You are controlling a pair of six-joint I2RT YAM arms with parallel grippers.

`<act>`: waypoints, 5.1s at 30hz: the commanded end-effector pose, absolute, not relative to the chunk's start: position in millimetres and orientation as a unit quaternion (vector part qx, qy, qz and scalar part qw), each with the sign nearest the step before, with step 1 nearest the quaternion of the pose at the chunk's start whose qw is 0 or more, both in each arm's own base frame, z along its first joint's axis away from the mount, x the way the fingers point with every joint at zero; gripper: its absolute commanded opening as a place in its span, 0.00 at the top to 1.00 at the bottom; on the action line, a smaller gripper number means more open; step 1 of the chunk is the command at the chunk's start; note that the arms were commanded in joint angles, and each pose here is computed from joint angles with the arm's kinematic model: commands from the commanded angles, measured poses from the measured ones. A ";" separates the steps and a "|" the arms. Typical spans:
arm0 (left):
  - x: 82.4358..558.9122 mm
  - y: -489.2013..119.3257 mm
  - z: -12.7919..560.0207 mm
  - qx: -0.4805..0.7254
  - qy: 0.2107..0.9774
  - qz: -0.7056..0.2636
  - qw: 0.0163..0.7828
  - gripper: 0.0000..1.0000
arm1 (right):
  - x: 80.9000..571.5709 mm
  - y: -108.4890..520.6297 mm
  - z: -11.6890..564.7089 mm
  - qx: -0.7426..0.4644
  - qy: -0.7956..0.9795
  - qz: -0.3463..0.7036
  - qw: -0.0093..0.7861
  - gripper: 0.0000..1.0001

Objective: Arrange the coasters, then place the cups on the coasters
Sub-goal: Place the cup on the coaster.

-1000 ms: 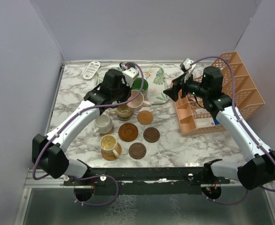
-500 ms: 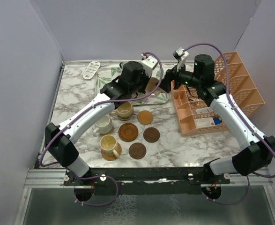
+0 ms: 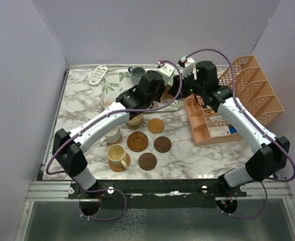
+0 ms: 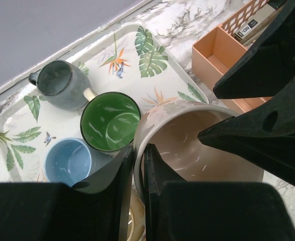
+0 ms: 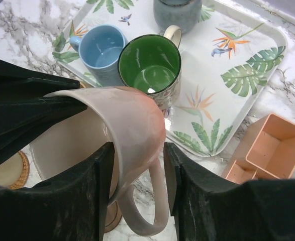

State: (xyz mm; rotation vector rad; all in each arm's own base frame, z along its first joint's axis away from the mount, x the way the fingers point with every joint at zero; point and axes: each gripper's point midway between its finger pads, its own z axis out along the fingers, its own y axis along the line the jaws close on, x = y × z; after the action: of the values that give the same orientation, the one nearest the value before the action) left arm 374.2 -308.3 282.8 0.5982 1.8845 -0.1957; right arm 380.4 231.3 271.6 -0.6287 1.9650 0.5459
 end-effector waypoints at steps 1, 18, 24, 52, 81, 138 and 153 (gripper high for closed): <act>380.5 -306.2 331.6 0.205 0.757 -0.101 0.612 1.00 | 391.8 223.6 264.6 -0.240 0.819 0.188 0.486 0.59; 338.8 -339.7 335.5 0.297 0.720 -0.223 0.586 0.81 | 399.1 201.4 266.6 -0.218 0.825 0.131 0.505 0.99; 325.7 -339.3 334.0 0.322 0.711 -0.242 0.576 0.68 | 398.2 195.5 271.9 -0.221 0.821 0.116 0.514 0.99; 403.0 -106.4 335.5 0.184 0.756 -0.015 0.628 0.20 | 249.8 282.8 185.0 -0.443 0.787 0.215 0.371 0.98; 429.3 -48.4 316.2 0.124 0.770 0.016 0.626 0.08 | 200.7 342.3 118.6 -0.459 0.820 0.213 0.269 0.95; 424.9 -50.0 310.0 0.145 0.767 0.013 0.625 0.01 | 166.7 347.5 92.4 -0.481 0.817 0.226 0.224 0.70; 427.4 -49.1 305.6 0.147 0.770 0.016 0.621 0.01 | 154.4 348.7 91.5 -0.482 0.816 0.249 0.203 0.69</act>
State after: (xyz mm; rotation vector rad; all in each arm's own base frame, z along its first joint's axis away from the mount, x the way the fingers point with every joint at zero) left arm 427.1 -49.7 298.4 0.3286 1.8020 0.0377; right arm 167.0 342.6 86.4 -1.3358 2.2832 0.6122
